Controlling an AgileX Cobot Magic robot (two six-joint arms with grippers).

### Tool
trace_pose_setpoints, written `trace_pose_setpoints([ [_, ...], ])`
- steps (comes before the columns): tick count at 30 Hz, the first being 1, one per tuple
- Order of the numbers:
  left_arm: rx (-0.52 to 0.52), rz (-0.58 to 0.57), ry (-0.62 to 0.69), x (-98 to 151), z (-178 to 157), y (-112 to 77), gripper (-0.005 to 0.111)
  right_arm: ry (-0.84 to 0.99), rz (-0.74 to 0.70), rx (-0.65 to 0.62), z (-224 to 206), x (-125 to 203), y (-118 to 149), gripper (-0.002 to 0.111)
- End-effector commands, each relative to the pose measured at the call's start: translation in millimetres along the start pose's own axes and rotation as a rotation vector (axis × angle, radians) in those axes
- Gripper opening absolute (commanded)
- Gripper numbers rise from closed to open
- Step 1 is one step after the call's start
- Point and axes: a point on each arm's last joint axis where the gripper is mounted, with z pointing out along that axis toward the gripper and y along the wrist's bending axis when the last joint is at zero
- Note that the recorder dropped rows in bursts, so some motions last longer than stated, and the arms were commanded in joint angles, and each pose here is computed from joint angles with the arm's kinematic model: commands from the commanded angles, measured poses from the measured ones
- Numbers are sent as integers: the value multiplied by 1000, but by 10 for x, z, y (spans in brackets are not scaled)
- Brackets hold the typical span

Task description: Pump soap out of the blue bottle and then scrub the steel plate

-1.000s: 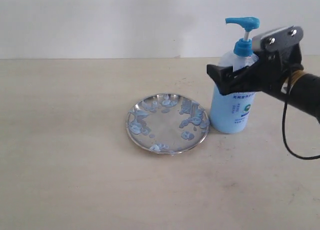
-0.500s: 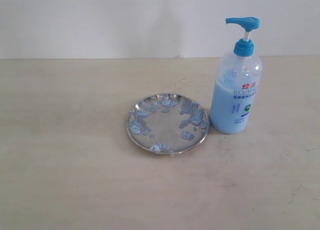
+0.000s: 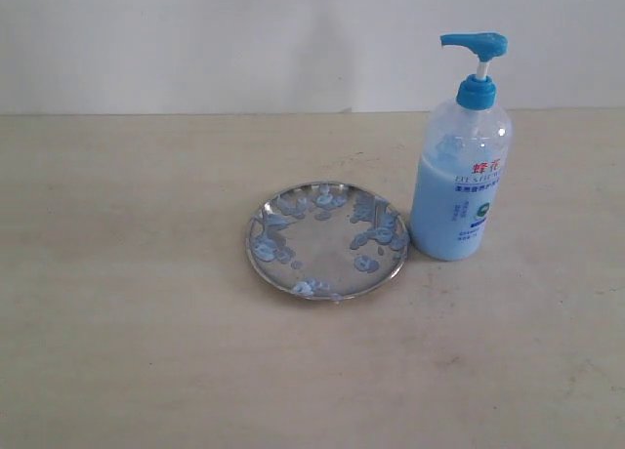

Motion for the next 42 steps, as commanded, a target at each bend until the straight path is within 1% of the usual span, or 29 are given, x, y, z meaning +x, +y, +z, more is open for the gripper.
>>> trace_pose_setpoints([
  [1,2,-37,8,12,-3,-2,4,-39,119,19,419,539,-124,1],
  [2,3,-47,10,14,-3,-3,4,-76,121,56,512,645,-185,1],
  [5,11,-47,14,17,-3,-11,4,-82,126,126,639,938,-299,1],
  [7,11,-47,14,17,-3,-11,4,-5,141,148,691,1089,-328,1],
  [9,16,-47,17,20,-3,-16,4,105,127,161,717,1255,-345,1],
  [14,54,-49,37,37,-5,-50,4,306,73,164,767,1443,-349,1],
  [18,73,-87,56,64,-7,-69,4,333,104,170,772,1471,-349,1],
  [21,72,-102,57,64,-7,-69,4,377,187,180,756,1514,-341,1],
  [24,72,-102,59,72,-7,-69,4,387,190,180,753,1522,-339,1],
  [27,70,-101,91,182,-9,-69,4,387,190,180,753,1522,-339,1],
  [29,71,-130,125,282,-14,-73,4,387,190,180,753,1522,-339,1],
  [31,86,-200,182,381,-5,-97,4,367,190,173,737,1501,-333,1],
  [32,98,-227,205,412,0,-113,4,339,191,164,715,1473,-325,1],
  [34,142,-237,265,459,23,-163,4,256,190,144,661,1393,-310,1],
  [36,137,-273,329,508,73,-178,4,150,190,113,571,1301,-286,1],
  [39,30,-487,423,516,238,-156,4,70,180,70,442,1249,-251,1],
  [40,13,-483,451,484,331,-159,4,71,166,60,412,1258,-241,1],
  [42,11,-408,501,405,560,-181,4,188,59,59,386,1365,-240,1],
])
